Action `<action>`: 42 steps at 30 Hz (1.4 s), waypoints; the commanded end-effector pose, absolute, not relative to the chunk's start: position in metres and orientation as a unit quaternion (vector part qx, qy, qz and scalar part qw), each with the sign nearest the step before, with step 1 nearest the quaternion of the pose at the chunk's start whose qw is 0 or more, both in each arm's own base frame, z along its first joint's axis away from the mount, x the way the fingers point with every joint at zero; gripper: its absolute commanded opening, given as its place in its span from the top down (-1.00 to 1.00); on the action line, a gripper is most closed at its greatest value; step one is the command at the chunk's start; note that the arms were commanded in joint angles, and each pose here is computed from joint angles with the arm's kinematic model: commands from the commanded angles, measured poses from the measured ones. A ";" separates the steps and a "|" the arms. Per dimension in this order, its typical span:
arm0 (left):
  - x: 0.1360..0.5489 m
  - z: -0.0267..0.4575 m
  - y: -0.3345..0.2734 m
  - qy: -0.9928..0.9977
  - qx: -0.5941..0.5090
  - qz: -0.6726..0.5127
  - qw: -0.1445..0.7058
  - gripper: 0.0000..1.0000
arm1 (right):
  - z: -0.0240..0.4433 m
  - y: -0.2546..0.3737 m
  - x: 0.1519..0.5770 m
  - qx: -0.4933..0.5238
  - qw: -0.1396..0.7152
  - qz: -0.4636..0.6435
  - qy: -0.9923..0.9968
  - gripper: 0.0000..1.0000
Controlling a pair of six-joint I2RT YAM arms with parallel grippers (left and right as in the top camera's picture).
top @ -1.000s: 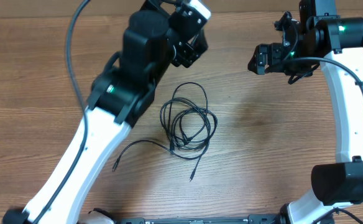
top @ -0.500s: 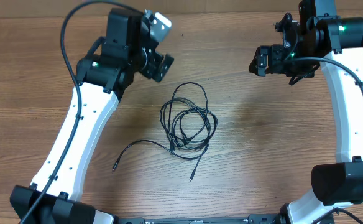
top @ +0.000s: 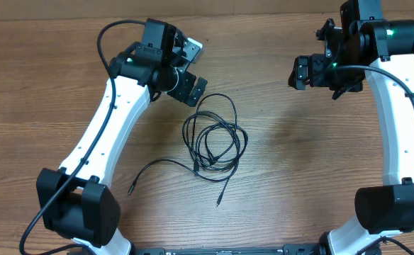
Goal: Untangle cables
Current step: 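Move the left gripper forward toward the top of the cable bundle, then lower the left gripper and grasp a black cable strand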
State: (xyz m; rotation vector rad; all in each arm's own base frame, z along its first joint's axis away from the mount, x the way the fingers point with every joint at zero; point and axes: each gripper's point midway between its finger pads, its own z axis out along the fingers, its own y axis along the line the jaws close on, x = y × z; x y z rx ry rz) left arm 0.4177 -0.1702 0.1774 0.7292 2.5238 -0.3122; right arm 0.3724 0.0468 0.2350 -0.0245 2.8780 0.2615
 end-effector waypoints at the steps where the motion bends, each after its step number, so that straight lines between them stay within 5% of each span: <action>1: 0.416 0.171 -0.188 0.923 0.258 -0.168 0.230 -0.99 | 0.252 0.038 0.371 0.003 0.154 0.066 0.986 -1.00; 21: 0.422 0.128 -0.251 0.892 0.311 -0.250 0.213 -0.99 | 0.250 0.038 0.364 0.017 0.138 0.067 0.988 -1.00; 29: 0.424 0.065 -0.246 0.886 0.390 -0.175 0.179 -0.99 | 0.248 0.037 0.358 0.029 0.124 0.068 0.990 -1.00; 42: 0.467 0.064 -0.231 0.867 0.424 -0.074 0.250 -1.00 | 0.247 0.038 0.353 0.033 0.113 0.070 0.991 -1.00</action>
